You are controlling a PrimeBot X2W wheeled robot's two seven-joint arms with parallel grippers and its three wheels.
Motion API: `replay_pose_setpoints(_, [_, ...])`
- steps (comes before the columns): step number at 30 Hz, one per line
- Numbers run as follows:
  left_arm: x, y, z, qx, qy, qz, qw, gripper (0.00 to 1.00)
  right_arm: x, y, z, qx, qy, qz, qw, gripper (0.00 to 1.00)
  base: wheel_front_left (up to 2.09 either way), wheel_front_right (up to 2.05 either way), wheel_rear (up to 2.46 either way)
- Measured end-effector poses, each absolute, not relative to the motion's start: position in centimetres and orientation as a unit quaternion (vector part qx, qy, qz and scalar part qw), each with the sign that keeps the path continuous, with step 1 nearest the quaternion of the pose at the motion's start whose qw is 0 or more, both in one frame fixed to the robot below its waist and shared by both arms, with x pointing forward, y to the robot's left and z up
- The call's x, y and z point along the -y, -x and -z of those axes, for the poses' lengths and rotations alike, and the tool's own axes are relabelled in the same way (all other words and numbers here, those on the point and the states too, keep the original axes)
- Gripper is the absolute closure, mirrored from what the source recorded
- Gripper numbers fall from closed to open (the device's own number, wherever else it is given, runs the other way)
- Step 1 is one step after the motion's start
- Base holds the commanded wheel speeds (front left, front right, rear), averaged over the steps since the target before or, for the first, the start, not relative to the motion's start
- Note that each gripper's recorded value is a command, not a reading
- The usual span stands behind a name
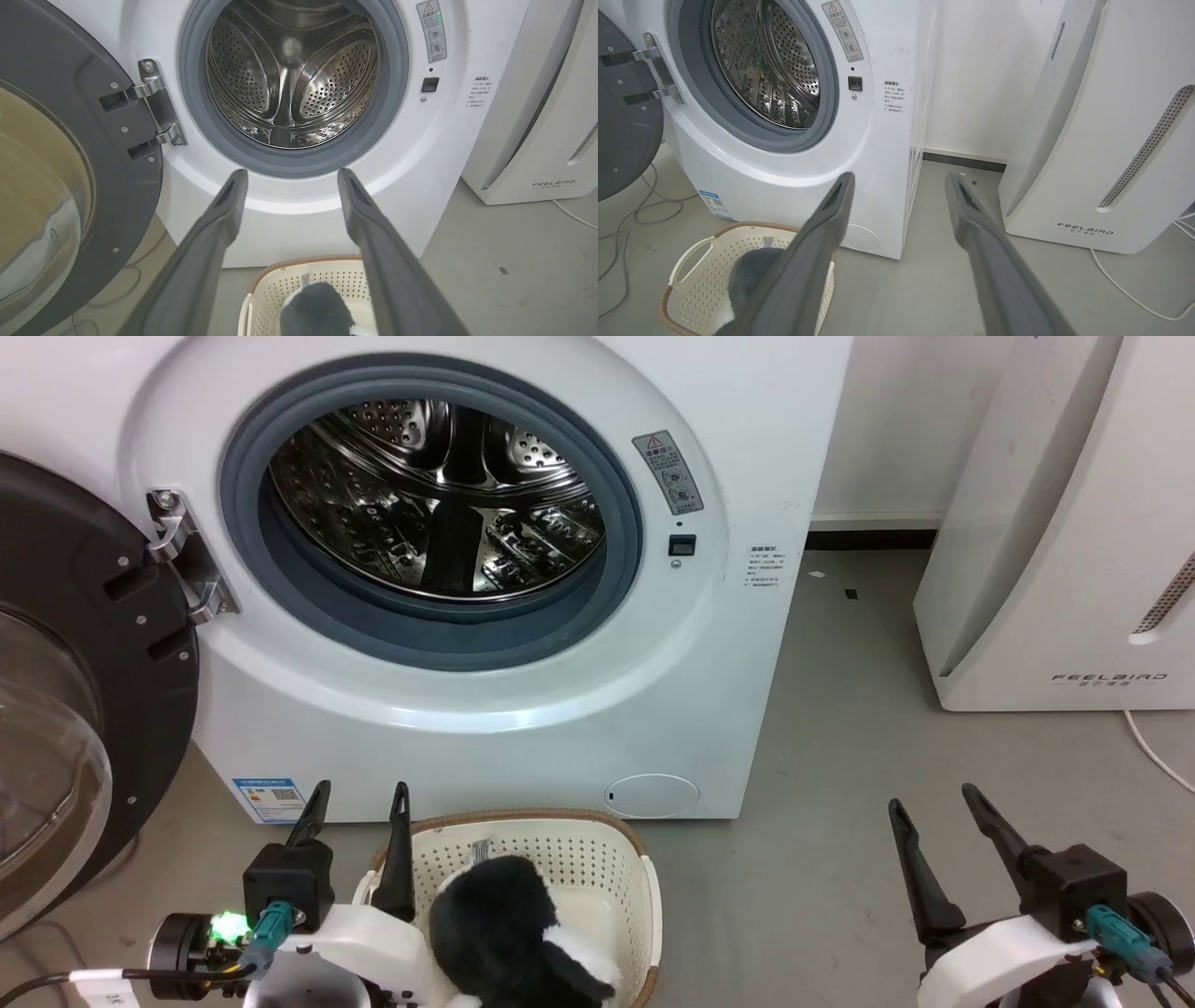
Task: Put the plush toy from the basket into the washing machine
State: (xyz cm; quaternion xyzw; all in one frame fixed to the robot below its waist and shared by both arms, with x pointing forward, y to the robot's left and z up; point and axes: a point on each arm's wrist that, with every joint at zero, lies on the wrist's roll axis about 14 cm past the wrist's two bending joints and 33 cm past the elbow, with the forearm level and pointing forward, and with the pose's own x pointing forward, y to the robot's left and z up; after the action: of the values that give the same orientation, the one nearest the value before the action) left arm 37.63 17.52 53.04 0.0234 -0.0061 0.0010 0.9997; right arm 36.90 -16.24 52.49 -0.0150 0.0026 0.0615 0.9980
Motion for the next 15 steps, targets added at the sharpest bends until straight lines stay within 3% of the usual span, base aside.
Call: replay_pose_setpoints(15, [-16.5, -39.2, -51.5, -0.009, -0.025, 0.014, 1.0, 0.0, 17.2, -37.4, -52.1, 0.001, 0.013, -0.048, 0.999, 0.0, 0.0, 0.0, 0.0])
